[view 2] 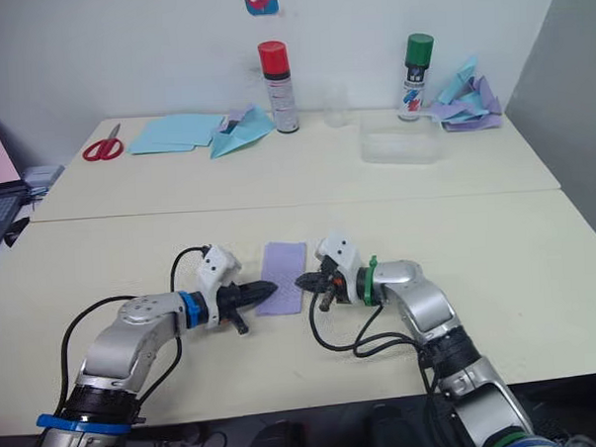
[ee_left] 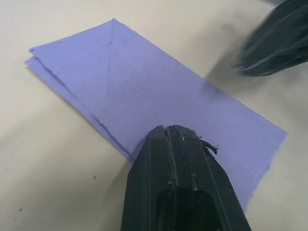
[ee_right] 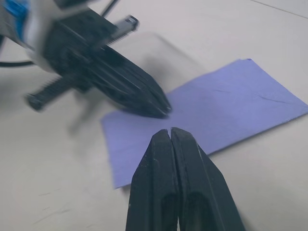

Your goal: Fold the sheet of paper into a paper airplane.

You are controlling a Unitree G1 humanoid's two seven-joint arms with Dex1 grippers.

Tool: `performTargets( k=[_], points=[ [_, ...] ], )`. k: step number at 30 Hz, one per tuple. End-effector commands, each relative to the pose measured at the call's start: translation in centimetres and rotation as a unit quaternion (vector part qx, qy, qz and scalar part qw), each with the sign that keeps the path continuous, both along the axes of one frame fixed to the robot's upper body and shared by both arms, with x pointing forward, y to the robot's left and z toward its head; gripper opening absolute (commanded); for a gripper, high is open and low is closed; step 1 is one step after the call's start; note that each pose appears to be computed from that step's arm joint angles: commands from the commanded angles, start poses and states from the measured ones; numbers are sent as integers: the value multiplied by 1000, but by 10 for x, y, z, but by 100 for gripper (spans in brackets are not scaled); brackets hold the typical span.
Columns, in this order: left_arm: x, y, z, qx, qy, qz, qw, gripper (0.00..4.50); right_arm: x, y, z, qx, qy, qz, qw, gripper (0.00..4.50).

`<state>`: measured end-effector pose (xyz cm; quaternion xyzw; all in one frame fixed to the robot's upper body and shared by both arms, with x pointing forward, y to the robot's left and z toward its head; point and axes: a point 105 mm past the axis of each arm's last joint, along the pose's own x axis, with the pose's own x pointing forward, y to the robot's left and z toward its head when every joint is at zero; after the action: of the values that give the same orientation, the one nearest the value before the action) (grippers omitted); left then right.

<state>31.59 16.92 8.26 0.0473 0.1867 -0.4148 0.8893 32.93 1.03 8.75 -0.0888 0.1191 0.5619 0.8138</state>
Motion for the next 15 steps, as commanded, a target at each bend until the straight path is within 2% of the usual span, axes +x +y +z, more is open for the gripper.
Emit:
performTargets(
  k=[1,4,7,11,15],
  points=[
    [4,22,35,-39,-32,29,998,0,5,6,-10,-44,-35,6,998,4],
    [8,42,43,-51,-34,63,996,0,7,5,-19,-69,-36,5,997,4],
    [7,48,36,-43,-30,69,996,0,9,2,-23,-82,-36,4,996,4],
    [10,30,34,-59,-30,47,997,0,10,3,-25,-84,-36,5,996,4],
    [13,18,23,-45,-24,37,998,0,11,4,-25,-85,-37,7,996,4]
  ],
)
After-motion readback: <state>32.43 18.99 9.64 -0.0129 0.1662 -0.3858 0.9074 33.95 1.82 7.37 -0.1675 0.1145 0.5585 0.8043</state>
